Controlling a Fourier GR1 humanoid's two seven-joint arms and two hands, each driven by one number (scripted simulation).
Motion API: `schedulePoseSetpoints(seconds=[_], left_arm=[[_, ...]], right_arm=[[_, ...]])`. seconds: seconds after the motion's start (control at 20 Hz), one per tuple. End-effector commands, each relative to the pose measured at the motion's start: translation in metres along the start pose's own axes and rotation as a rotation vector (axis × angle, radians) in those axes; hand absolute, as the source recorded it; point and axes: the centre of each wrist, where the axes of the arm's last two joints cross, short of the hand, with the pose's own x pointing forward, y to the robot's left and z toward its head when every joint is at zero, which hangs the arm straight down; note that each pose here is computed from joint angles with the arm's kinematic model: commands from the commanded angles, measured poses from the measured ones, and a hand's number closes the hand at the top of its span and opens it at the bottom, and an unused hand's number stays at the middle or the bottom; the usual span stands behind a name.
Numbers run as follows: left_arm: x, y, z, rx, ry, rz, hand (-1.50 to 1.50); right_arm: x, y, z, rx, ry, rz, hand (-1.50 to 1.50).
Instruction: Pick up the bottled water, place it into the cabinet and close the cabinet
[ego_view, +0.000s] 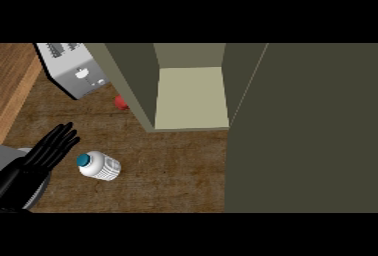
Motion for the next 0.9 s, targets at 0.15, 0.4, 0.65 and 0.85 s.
schedulePoseSetpoints(seconds=[0.15, 0.4, 0.65, 0.85], left_arm=[[-0.042, -0.004, -0.025, 0.047, 0.035, -0.023, -1.50], [-0.077, -0.006, -0.020, 0.045, 0.091, -0.024, -1.50], [-0.108, -0.004, -0.035, 0.028, 0.114, -0.010, -1.50], [-0.124, 0.011, -0.022, 0.061, 0.149, -0.031, -1.50]], right_arm=[[0.044, 0.016, 0.017, 0.064, -0.088, -0.094, -1.50], [0.041, 0.013, 0.028, 0.034, -0.092, -0.096, -1.50], [0.037, 0.013, 0.023, 0.038, -0.086, -0.108, -1.50], [0.041, 0.008, 0.021, 0.071, -0.103, -0.112, -1.50]])
